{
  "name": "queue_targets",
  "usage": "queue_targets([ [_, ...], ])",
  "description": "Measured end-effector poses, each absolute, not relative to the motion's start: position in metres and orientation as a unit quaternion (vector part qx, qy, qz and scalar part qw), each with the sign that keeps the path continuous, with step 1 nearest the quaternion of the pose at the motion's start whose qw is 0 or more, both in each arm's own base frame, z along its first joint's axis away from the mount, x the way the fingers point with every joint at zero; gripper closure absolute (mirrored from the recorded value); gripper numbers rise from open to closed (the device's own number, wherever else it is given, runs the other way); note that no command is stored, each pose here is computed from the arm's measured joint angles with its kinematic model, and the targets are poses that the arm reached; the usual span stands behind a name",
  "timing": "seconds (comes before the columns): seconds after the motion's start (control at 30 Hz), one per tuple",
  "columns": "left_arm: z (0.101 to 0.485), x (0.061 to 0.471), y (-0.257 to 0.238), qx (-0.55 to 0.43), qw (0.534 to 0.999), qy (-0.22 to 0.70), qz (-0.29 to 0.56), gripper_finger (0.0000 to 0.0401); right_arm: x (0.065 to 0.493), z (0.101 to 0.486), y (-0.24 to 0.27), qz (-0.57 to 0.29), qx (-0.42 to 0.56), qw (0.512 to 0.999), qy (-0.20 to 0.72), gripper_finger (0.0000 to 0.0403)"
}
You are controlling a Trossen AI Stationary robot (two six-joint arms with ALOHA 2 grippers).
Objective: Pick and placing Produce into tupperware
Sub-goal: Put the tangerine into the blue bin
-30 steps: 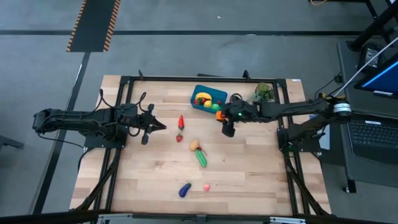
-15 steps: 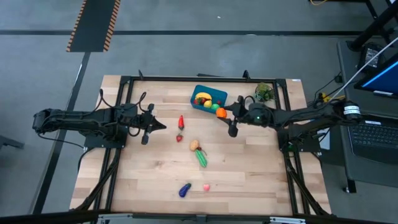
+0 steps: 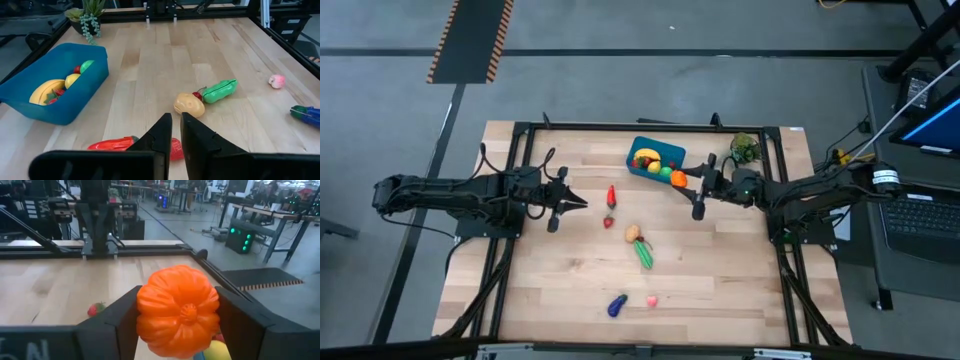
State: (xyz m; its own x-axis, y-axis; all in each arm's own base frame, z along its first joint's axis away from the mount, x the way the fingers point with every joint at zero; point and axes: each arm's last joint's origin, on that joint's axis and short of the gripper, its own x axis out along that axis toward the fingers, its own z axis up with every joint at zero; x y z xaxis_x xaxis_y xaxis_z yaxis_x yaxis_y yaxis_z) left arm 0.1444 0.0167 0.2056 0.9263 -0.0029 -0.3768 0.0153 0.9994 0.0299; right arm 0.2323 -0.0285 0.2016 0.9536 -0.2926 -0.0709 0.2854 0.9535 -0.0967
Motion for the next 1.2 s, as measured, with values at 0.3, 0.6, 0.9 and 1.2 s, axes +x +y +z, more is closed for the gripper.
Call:
queue_targets([
  [0.3,0.206,0.144,0.017,0.016,0.981,0.192,-0.005,0.0350,0.233,0.205,-0.028,-0.146,-0.042,0.988,0.026,0.0181],
  [0.6,0.206,0.144,0.017,0.016,0.981,0.192,-0.005,0.0337,0.231,0.205,-0.032,-0.224,-0.040,0.973,0.028,0.0181],
  [0.9,0.206,0.144,0.017,0.016,0.981,0.192,-0.005,0.0330,0.228,0.203,-0.032,-0.327,-0.046,0.943,0.043,0.0181],
  [1.2,0.206,0.144,0.017,0.016,0.981,0.192,-0.005,0.0345,0.232,0.191,-0.034,-0.367,-0.046,0.926,0.070,0.0181],
])
